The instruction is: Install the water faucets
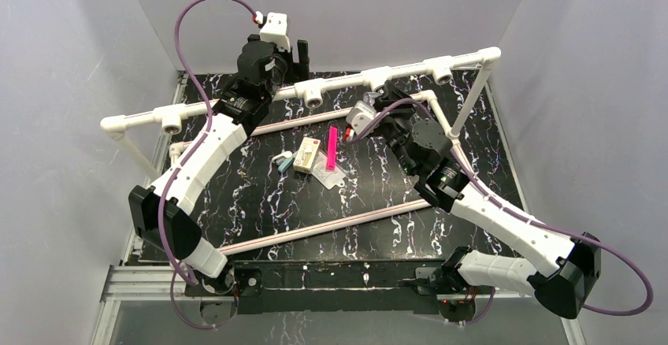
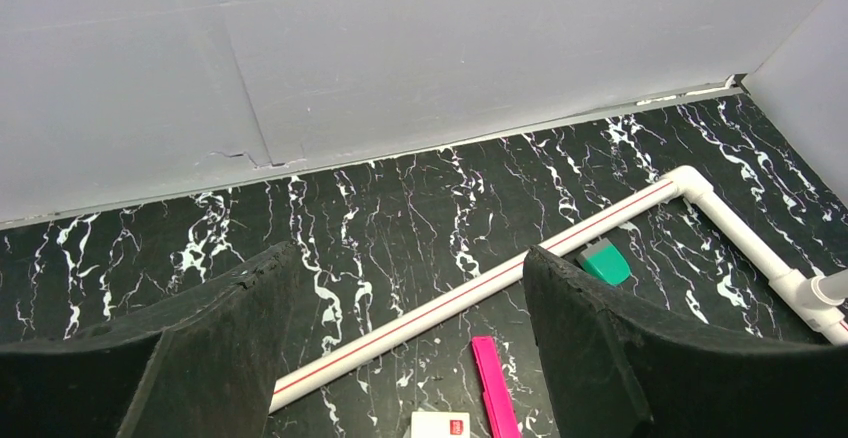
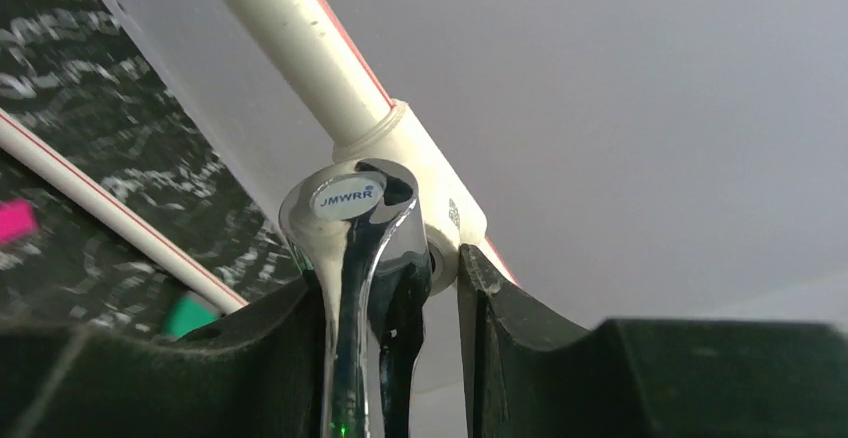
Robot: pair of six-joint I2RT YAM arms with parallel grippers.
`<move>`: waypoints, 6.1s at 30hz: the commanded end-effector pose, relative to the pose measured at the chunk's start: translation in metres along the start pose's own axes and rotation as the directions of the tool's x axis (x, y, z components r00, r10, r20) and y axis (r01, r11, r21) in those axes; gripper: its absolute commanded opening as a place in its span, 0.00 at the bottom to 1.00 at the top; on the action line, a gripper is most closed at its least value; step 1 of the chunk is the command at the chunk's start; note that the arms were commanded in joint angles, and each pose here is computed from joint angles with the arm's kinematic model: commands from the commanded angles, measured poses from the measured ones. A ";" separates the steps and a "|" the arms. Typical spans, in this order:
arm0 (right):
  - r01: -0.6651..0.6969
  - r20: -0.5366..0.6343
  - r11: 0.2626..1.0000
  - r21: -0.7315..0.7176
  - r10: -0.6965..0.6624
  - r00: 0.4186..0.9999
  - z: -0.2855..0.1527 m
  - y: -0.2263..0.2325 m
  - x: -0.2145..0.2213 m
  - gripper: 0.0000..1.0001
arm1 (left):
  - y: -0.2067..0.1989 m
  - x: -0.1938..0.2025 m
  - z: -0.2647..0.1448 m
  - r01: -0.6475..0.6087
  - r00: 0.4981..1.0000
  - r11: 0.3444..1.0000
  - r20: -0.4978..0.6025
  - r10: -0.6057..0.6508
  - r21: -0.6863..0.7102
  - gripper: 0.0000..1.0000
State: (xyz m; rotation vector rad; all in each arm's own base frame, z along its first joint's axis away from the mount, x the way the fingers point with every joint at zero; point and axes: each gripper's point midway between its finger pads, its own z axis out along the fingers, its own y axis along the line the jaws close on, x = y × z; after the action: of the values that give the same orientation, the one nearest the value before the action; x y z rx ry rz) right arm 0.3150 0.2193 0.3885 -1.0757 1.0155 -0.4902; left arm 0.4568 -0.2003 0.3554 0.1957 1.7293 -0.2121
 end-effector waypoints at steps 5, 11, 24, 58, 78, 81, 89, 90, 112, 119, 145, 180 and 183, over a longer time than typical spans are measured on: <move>-0.729 0.102 0.680 0.080 0.722 0.685 -0.010 -0.006 -0.021 0.01 | 0.004 0.093 0.007 -0.069 0.963 0.998 -0.261 0.065 -0.008 0.80; -0.929 0.144 0.352 0.110 0.920 0.365 -0.010 -0.003 -0.023 0.01 | 0.003 0.094 0.008 -0.065 0.963 0.998 -0.262 0.062 -0.004 0.80; -0.970 0.184 -0.171 0.175 0.973 -0.139 -0.014 0.008 -0.014 0.01 | 0.003 0.093 0.007 -0.064 0.964 0.998 -0.260 0.061 -0.005 0.80; -0.552 0.195 -0.819 0.156 0.573 -0.796 -0.023 0.044 -0.014 0.09 | 0.004 0.088 0.001 -0.057 0.968 0.998 -0.243 0.054 -0.005 0.80; -0.708 0.199 -0.697 0.117 0.715 -0.670 -0.058 0.015 -0.009 0.76 | 0.004 0.093 0.005 -0.064 0.964 0.998 -0.258 0.061 -0.006 0.80; -0.777 0.170 -0.620 0.111 0.782 -0.599 -0.064 0.007 -0.013 0.76 | 0.004 0.094 0.006 -0.067 0.963 0.998 -0.261 0.063 -0.006 0.80; -0.856 0.145 -0.426 0.293 0.905 -0.400 -0.089 0.005 0.018 0.75 | 0.003 0.096 0.007 -0.067 0.962 0.998 -0.267 0.064 -0.003 0.80; -0.864 0.154 -0.403 0.302 0.915 -0.373 -0.092 0.002 0.022 0.75 | 0.003 0.096 0.007 -0.066 0.962 0.998 -0.267 0.063 -0.002 0.80; -0.740 -0.053 0.668 0.081 0.744 0.666 -0.098 -0.050 0.005 0.78 | 0.003 0.094 0.006 -0.063 0.963 0.998 -0.262 0.060 -0.001 0.80; -0.404 -0.049 0.912 -0.070 0.401 0.915 -0.083 -0.039 -0.001 0.79 | 0.003 0.093 0.005 -0.060 0.964 0.998 -0.259 0.058 0.000 0.80; 0.269 0.091 0.963 -0.025 -0.266 0.960 -0.032 -0.030 -0.015 0.77 | 0.003 0.097 0.008 -0.065 0.962 0.998 -0.265 0.062 -0.002 0.80; -0.167 0.025 0.982 -0.084 0.169 0.985 -0.016 0.020 -0.003 0.01 | 0.004 0.097 0.007 -0.073 0.962 0.997 -0.265 0.068 -0.007 0.80; -0.388 0.027 0.919 -0.068 0.391 0.920 -0.016 0.021 -0.010 0.01 | 0.004 0.097 0.007 -0.072 0.961 0.997 -0.266 0.068 -0.007 0.80</move>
State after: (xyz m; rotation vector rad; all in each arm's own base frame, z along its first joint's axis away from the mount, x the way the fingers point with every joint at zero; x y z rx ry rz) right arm 0.2993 0.2160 0.3856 -1.0976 1.0169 -0.4117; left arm 0.4549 -0.2028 0.3569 0.1982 1.7164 -0.2225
